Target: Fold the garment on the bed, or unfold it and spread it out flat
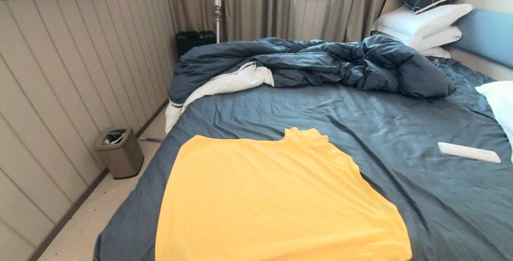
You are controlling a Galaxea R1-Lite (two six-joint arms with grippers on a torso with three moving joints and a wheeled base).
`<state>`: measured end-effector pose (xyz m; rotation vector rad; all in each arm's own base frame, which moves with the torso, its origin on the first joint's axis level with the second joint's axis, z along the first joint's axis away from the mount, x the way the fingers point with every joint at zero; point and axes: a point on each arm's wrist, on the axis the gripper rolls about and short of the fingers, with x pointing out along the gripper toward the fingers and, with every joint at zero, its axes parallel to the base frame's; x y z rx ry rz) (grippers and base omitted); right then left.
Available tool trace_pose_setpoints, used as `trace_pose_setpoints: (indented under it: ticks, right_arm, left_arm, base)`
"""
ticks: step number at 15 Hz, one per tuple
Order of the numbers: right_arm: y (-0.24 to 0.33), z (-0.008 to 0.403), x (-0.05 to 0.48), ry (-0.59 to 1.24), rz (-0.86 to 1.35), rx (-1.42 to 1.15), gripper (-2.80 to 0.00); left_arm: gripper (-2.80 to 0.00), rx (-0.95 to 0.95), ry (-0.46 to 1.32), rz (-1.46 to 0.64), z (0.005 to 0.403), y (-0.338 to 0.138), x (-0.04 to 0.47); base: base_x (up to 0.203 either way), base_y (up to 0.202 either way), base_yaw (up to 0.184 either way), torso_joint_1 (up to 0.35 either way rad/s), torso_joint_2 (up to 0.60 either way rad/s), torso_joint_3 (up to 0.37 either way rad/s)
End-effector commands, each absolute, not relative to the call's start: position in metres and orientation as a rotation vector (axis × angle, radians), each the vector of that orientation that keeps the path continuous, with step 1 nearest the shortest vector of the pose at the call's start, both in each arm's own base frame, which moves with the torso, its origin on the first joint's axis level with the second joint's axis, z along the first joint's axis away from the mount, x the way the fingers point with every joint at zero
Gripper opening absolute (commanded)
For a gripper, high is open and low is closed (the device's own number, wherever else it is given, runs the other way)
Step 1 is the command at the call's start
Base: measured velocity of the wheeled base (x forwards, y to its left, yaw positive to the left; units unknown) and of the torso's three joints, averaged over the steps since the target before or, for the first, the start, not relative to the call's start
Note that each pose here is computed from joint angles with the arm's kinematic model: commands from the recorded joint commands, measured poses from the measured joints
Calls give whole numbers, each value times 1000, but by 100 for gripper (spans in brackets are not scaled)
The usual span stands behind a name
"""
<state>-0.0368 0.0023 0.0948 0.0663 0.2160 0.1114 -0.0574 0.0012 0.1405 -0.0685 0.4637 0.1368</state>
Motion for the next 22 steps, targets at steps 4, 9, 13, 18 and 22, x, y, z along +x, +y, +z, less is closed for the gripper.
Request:
trace_pose_setpoints:
  ticks: [4, 9, 13, 18, 22]
  right_arm:
    - [0, 78, -23, -17, -7, 7, -280]
    - [0, 78, -23, -26, -15, 17, -280]
    - [0, 83, -23, -73, -12, 0, -280]
    - [-1, 82, -23, -65, -15, 10, -280]
    - [0, 81, -23, -48, 5, -140, -280]
  left_arm:
    - [-280, 64, 180, 68, 83, 1, -35]
    - [-280, 109, 126, -35, 76, -1, -30]
    - [-280, 72, 41, 8, 76, 0, -24]
    - [-280, 76, 12, 7, 77, 0, -23]
    - [-280, 120, 11, -1, 75, 0, -23]
  base:
    - [0, 0, 0, 0, 0, 0]
    - [0, 0, 0, 0, 0, 0]
    - [0, 0, 0, 0, 0, 0]
    - [0, 0, 0, 0, 0, 0]
    - [0, 0, 0, 0, 0, 0]
